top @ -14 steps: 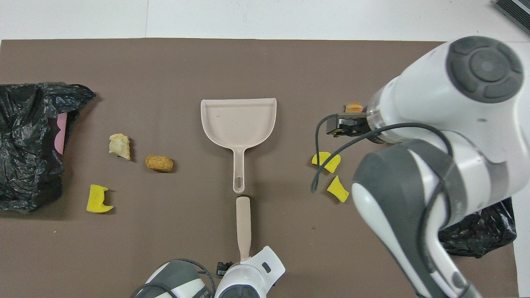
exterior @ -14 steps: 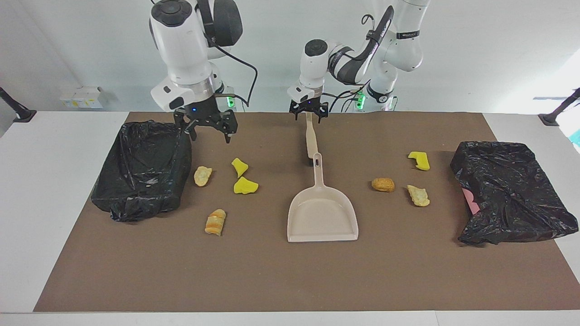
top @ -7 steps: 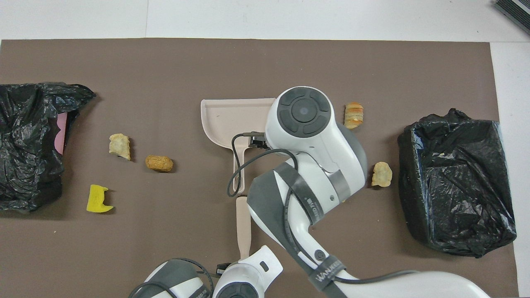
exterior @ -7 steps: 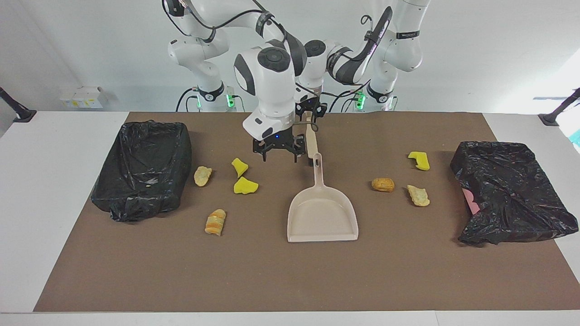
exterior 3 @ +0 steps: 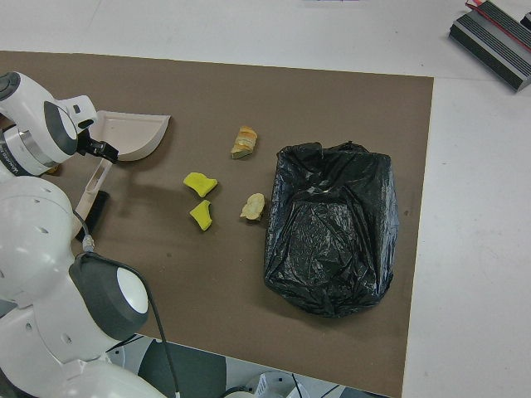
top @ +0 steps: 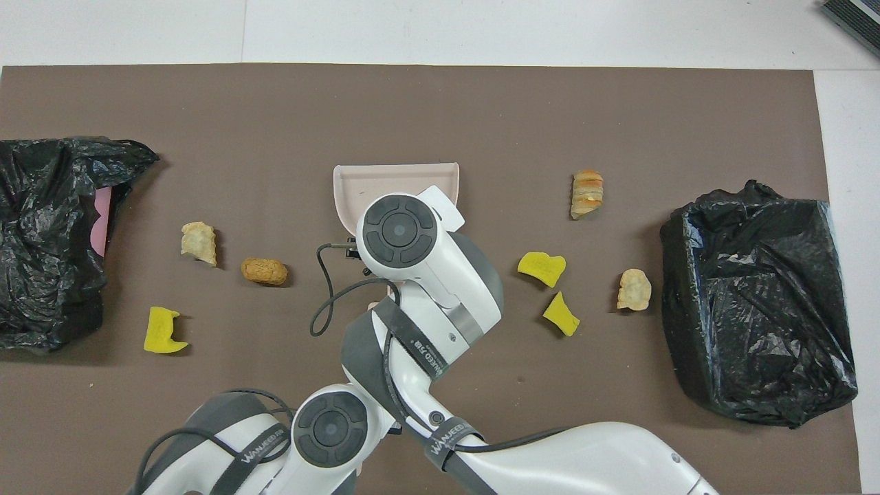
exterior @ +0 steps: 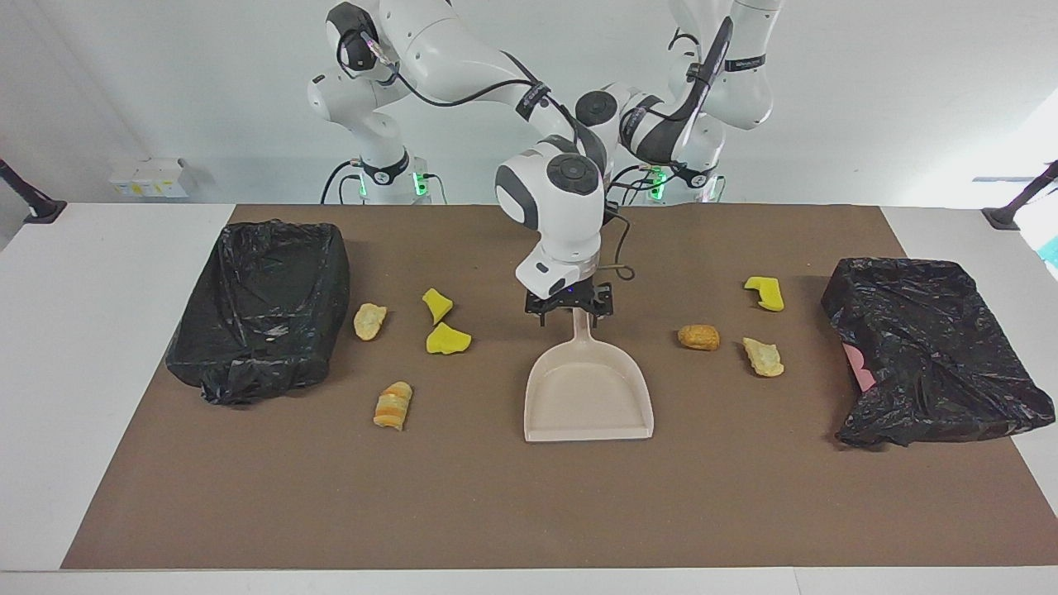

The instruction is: Sweep and dump trash in bin

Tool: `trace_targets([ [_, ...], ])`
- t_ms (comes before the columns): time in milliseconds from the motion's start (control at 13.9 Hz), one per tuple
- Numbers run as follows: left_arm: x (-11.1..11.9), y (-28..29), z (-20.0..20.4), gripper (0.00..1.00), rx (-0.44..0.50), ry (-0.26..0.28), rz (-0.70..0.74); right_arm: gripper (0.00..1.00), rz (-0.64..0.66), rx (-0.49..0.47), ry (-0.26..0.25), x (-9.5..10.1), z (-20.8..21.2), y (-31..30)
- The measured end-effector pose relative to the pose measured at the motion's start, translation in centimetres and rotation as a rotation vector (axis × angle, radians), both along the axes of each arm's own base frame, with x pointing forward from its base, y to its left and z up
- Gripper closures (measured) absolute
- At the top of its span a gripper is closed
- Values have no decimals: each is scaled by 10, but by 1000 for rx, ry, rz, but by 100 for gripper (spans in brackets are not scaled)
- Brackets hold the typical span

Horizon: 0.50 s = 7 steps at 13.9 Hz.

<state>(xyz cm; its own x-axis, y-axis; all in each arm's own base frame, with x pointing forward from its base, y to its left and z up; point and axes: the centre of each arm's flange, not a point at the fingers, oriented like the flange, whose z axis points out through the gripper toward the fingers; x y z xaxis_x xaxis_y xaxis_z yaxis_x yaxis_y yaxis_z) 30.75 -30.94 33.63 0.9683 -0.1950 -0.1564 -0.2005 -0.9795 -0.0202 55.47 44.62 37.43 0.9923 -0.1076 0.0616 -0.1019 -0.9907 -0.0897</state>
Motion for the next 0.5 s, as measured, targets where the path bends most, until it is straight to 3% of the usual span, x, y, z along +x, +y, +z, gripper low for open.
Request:
trace_targets([
  [144,12,14,1,74,3,7,28,4,9,-9,12,-5,-6,-1],
  [287,18,22,0,74,5,15,30,18,22,-28,35,-16,-15,-4],
  [502,25,33,-1,74,5,24,27,19,50,-45,57,-36,-30,2],
])
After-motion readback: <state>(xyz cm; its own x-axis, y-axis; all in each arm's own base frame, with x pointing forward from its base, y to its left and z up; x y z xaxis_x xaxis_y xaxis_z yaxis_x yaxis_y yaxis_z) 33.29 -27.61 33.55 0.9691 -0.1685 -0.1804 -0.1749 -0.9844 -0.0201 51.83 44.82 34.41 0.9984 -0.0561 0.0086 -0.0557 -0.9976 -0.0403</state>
